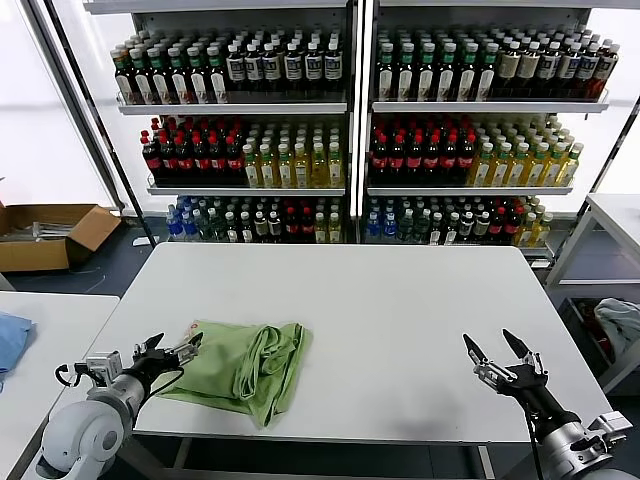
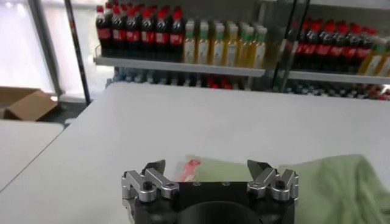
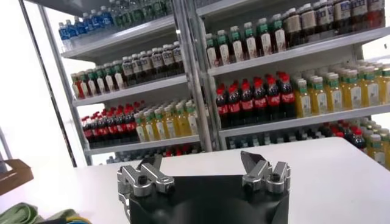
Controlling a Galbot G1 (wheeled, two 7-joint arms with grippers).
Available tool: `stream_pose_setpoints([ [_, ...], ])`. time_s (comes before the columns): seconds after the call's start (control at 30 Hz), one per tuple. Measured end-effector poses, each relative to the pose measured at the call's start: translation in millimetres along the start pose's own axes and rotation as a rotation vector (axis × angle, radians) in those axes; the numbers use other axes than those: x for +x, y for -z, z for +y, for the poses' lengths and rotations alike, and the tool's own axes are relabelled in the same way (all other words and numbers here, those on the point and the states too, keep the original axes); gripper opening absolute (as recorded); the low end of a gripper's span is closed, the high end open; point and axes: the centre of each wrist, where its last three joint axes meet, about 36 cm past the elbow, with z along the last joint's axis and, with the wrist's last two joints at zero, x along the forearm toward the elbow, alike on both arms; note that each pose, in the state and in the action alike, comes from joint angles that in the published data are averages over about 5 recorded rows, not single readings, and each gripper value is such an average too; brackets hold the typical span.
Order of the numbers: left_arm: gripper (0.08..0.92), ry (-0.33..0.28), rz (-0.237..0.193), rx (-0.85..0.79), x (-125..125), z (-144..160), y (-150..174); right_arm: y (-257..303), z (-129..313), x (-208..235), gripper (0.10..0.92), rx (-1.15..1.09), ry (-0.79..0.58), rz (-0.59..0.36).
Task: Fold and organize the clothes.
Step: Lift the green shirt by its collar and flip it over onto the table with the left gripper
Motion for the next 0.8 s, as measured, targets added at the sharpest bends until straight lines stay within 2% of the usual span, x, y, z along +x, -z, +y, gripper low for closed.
stream_pose_setpoints([
  [0.47,0.818,0.0,0.069,0.072,-28,17,-24,1,3,-2,0.823,-0.003,0.008,-0.005],
  [0.57,0.773,-0.009,0.071,0.079,-31,16,-28,2,4,-3,0.823,-0.003,0.008,-0.007],
  [0.8,0.553,-0.039,0.085,0.079,-32,5,-37,5,1,-1,0.823,0.005,0.005,-0.008],
])
